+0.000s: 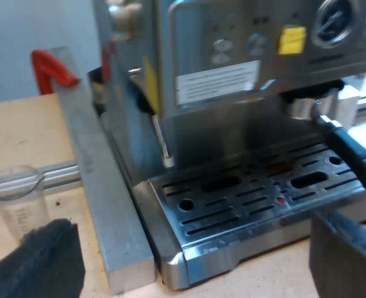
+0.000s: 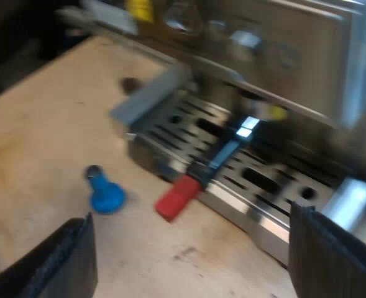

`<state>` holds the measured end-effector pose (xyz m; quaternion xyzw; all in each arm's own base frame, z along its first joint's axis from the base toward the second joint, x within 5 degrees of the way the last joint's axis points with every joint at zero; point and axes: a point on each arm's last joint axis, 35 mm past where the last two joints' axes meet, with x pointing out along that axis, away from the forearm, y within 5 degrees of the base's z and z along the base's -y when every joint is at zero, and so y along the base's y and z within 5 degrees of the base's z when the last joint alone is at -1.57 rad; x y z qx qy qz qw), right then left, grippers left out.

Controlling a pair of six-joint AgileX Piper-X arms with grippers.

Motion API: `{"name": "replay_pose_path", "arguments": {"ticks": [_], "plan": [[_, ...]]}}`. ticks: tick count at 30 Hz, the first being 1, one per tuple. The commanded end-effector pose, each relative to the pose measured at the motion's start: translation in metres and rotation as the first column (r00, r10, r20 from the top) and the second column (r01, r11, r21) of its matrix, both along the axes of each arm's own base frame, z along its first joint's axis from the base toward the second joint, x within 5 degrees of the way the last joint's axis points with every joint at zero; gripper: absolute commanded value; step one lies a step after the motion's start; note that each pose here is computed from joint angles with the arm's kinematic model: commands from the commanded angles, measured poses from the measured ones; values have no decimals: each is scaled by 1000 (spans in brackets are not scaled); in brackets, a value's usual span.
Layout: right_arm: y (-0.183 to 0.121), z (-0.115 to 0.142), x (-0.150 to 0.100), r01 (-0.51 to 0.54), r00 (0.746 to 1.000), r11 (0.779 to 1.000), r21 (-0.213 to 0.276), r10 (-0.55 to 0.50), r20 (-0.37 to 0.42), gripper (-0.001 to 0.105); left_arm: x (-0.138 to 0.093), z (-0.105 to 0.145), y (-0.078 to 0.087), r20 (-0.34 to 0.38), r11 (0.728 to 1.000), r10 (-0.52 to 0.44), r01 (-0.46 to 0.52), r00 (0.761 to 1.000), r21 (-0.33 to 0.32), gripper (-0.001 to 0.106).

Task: Pour the beans into the coffee machine

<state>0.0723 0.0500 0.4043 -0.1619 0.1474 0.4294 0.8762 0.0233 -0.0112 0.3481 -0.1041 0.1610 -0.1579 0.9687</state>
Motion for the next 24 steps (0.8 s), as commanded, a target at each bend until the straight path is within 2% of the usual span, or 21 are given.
{"name": "replay_pose_path", "arguments": {"ticks": [1, 4, 7, 11, 13, 15, 19, 24], "plan": [[11, 6, 6, -90, 995, 996, 14, 89, 46, 67, 4, 2, 1, -6, 999, 45, -45, 999, -10, 76], [19, 6, 12, -143, 987, 990, -3, 143, 70, 67, 6, 2, 2, -17, 997, 71, -72, 997, -15, 76], [39, 7, 20, -267, 958, 964, -6, 267, 107, 69, 7, 2, 5, -31, 982, 188, -188, 982, -26, 76], [60, 4, 24, -326, 936, 945, -15, 325, 138, 74, 8, 2, 6, -29, 974, 222, -223, 975, -26, 76], [70, -1, 26, -332, 933, 943, -28, 333, 138, 74, 8, 2, 7, -28, 974, 225, -226, 974, -25, 76], [84, -12, 28, -310, 941, 949, -46, 314, 126, 74, 8, 2, 8, -27, 966, 257, -258, 966, -15, 76], [104, -29, 29, -300, 947, 953, -36, 302, 106, 74, 8, 2, 9, -21, 957, 290, -291, 957, -6, 76], [132, -59, 31, -273, 957, 961, 38, 268, 113, 74, 15, -5, 9, -13, 956, 294, -294, 956, 2, 76]]}}
